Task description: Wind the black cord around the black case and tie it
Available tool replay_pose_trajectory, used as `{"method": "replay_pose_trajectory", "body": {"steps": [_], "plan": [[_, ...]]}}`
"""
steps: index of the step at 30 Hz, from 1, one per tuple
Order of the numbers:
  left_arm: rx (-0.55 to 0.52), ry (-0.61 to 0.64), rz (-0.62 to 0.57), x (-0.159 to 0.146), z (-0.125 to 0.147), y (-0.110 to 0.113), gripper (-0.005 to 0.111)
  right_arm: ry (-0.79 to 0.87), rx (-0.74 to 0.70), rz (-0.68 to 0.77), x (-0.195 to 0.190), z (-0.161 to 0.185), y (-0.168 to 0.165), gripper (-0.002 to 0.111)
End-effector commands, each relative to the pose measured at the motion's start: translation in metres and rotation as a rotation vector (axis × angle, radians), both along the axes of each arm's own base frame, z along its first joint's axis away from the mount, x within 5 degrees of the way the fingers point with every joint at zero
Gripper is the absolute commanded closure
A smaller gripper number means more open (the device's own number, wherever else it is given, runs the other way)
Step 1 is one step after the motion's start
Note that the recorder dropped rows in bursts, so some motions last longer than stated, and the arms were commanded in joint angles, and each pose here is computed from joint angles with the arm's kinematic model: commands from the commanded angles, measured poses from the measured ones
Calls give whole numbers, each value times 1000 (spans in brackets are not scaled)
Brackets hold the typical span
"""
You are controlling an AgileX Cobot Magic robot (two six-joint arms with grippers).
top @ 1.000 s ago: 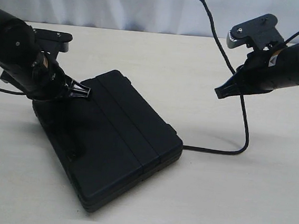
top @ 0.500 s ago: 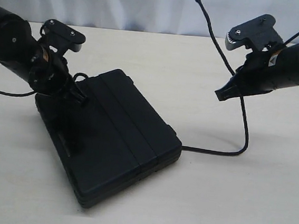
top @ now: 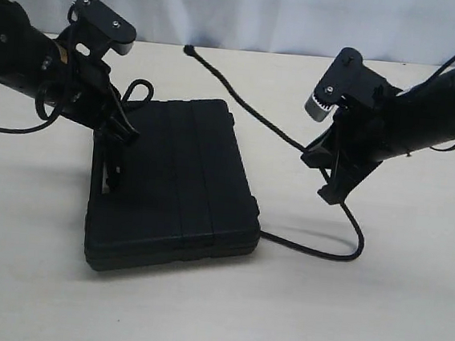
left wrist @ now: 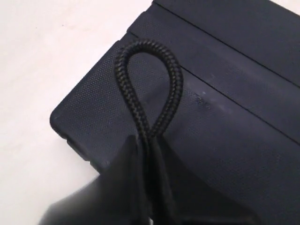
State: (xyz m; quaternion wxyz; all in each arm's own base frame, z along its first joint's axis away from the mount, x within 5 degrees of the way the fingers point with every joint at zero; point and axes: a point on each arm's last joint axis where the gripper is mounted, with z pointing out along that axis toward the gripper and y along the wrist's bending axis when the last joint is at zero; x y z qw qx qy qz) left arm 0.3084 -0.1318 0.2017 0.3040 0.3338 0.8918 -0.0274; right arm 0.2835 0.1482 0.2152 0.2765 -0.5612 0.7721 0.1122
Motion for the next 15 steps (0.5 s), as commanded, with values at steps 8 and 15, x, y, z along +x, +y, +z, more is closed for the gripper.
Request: {"method": "replay_pose_trajectory", "body": {"steps": [8,15], "plan": [[34,-93,-220,-1,7,-7,107,66,-82,87,5,-36,1,104],[11,-138,-345,-2,10,-15,107,48,-148,118,10,-47,-2,104]]}}
